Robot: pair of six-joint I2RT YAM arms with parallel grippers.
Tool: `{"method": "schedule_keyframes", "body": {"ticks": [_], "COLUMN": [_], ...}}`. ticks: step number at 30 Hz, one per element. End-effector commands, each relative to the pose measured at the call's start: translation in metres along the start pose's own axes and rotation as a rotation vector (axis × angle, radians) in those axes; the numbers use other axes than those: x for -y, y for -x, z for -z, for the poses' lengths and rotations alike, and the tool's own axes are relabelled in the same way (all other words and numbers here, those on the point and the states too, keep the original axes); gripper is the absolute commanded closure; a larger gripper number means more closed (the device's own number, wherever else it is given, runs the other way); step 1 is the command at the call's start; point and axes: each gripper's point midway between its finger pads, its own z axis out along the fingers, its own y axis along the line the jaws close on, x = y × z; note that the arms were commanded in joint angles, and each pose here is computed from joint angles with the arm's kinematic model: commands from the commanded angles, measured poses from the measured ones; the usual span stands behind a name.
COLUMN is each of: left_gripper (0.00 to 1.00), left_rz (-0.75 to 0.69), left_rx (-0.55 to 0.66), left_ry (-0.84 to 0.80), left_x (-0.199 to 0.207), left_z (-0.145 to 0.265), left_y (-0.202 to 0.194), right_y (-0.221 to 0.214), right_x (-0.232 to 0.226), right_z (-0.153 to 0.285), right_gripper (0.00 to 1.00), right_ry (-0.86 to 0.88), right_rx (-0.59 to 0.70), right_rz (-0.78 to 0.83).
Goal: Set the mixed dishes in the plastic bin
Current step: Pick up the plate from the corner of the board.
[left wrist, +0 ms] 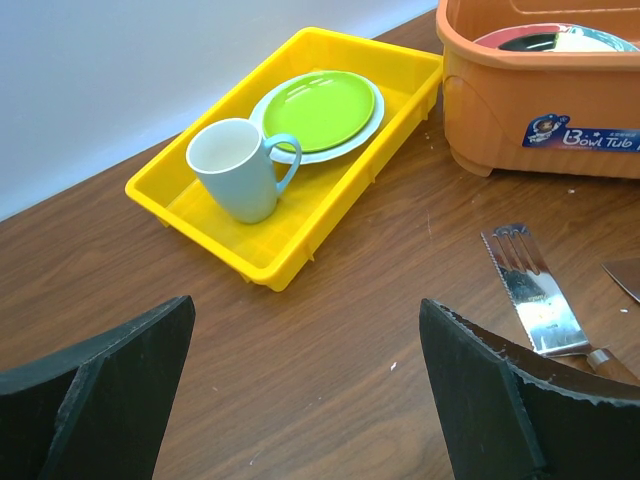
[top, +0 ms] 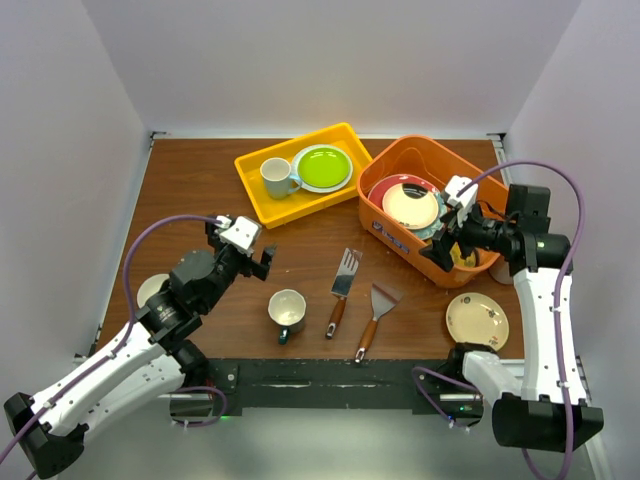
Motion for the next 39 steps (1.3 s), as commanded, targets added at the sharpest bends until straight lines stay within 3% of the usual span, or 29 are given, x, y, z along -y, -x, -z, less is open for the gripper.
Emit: {"method": "schedule_keyframes", "body": {"ticks": [1,25,39], "left_gripper": [0.00,0.00,0.00], "left_rz": [0.011,0.041,0.227], "left_rx": [0.027,0.029,0.031], "left_ry": [-0.004,-0.044,-0.166], "left_x": [0.000,0.008,0.034], "left_z": [-0.001,-0.003,0.000], "left_y": [0.004,0.006,0.019], "right_y": [0.009,0.003,0.001], "right_x": [0.000,-0.001,0.003], "right_z": [0.008,0.015,0.018], "right_gripper": [0.01,0.01,0.01], "right_ry": [-0.022,-0.048,-0.079], "right_rx": [0.011,-0.027,-0.048], "right_rz": [0.054,0.088,0.091]}}
